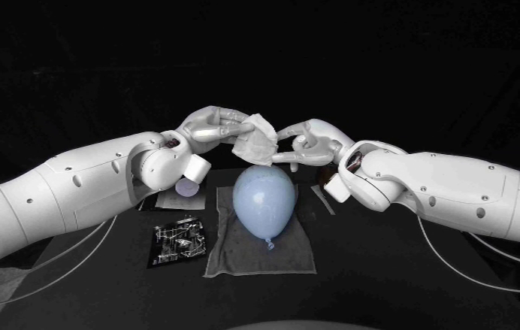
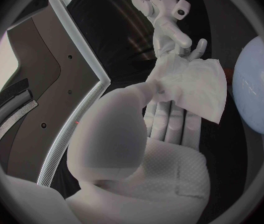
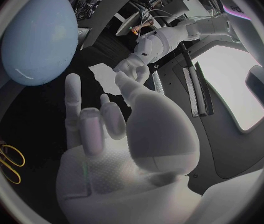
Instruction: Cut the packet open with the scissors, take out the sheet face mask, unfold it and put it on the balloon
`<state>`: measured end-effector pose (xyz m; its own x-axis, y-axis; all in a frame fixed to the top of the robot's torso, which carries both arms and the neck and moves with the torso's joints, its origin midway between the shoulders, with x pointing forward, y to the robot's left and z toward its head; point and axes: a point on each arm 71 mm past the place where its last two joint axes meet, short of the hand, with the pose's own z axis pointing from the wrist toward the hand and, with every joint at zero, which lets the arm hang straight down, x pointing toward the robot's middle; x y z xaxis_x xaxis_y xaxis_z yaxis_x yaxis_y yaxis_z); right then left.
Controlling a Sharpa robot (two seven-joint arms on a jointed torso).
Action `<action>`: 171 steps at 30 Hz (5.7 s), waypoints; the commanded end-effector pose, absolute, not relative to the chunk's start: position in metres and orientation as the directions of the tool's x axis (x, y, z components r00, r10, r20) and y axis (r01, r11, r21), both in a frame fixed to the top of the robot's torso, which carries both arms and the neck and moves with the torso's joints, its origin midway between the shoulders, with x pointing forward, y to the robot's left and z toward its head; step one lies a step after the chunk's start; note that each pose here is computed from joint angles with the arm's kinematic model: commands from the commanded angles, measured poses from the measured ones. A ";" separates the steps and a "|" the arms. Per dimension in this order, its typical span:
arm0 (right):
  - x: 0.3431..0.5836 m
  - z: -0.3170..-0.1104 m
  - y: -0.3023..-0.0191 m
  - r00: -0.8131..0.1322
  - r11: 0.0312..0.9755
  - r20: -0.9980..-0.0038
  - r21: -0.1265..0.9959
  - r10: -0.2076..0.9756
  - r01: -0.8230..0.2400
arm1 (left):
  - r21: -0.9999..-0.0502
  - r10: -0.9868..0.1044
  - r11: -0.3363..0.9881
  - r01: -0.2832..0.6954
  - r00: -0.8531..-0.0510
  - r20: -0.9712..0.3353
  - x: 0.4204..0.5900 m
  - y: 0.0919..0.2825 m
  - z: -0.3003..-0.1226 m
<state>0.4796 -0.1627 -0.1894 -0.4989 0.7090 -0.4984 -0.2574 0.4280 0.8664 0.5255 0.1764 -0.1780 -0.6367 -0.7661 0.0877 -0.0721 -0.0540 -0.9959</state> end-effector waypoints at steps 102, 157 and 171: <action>0.481 -0.215 -0.145 -0.431 0.528 -0.569 0.819 0.700 -0.224 | -0.996 -0.773 -0.072 -0.055 -0.627 0.090 0.530 0.166 -0.176; 0.476 -0.169 -0.169 -0.348 0.416 -0.510 0.854 0.786 -0.311 | -0.999 -0.802 -0.023 -0.023 -0.596 0.032 0.534 0.171 -0.177; 0.485 -0.163 -0.156 -0.356 0.430 -0.511 0.856 0.782 -0.285 | -1.000 -0.809 -0.015 -0.014 -0.588 0.021 0.534 0.169 -0.177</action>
<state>0.4833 -0.1556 -0.1626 -0.3578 0.7813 -0.5115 -0.3038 0.4206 0.8549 0.5336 0.1712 -0.1798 -0.5901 -0.8068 0.0286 -0.0349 -0.0099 -0.9993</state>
